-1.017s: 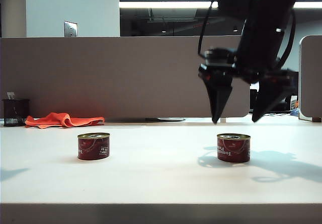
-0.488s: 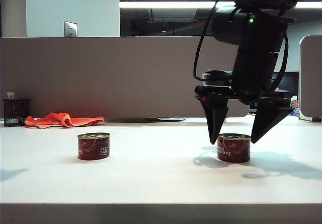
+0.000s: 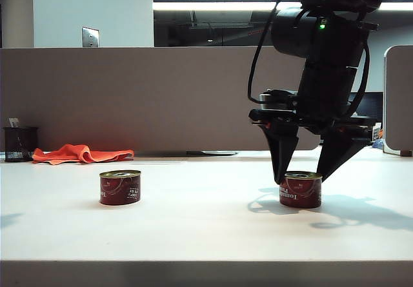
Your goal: Stack a can of tomatoes on the right onto the can of tomatoes on the left.
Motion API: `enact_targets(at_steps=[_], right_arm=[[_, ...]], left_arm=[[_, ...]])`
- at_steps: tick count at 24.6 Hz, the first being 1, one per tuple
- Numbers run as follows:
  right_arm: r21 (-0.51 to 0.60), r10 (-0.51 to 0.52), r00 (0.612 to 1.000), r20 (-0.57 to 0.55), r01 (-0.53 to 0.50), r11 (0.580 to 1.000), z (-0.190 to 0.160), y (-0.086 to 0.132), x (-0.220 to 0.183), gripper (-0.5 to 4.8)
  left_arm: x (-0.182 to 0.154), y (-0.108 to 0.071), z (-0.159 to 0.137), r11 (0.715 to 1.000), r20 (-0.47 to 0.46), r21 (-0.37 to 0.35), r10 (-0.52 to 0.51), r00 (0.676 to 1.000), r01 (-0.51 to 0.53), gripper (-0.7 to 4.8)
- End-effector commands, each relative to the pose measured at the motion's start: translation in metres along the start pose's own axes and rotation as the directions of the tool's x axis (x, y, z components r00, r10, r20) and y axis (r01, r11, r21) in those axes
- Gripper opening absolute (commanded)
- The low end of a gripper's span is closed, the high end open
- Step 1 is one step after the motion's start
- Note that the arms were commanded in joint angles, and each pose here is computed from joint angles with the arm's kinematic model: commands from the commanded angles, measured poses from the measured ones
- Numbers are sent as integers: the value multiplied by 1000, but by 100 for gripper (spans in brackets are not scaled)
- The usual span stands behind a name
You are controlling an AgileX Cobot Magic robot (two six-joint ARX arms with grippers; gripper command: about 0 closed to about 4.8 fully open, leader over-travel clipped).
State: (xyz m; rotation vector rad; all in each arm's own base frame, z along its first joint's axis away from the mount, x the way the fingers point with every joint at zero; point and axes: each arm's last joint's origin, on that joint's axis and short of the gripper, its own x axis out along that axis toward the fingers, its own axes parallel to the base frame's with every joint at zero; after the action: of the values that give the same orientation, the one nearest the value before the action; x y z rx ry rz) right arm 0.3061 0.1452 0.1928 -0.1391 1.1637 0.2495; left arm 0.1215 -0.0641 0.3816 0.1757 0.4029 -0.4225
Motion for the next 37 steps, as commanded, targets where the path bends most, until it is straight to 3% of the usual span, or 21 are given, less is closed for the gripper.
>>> enact_targets(at_steps=[1,9,18,21,26,37], right_arm=[[4,7,1000,27,-7,1000,3,1,-2,322],[5,8,999,37,-8,1000,5,1,-4,322],[-8,67,976,209,-67,998,54,13,-54,322],[-56,142,944,298,-131,990,72,34,-82,322],[-145,219,916,335,-179,973,87,74,-94,322],[-382,299,929,220,-200,902,89,170,-49,322]], left_arm=[[-2,3,2,996,17,-2,85,996,-85,-5],[-2,5,5,989,38,-10,151,988,-150,-5],[-2,6,7,983,63,-26,183,981,-182,-5],[-2,6,8,983,65,-27,183,981,-182,-5],[-2,6,8,985,66,-27,175,982,-173,-5],[-2,5,8,987,66,-52,158,985,-154,-5]])
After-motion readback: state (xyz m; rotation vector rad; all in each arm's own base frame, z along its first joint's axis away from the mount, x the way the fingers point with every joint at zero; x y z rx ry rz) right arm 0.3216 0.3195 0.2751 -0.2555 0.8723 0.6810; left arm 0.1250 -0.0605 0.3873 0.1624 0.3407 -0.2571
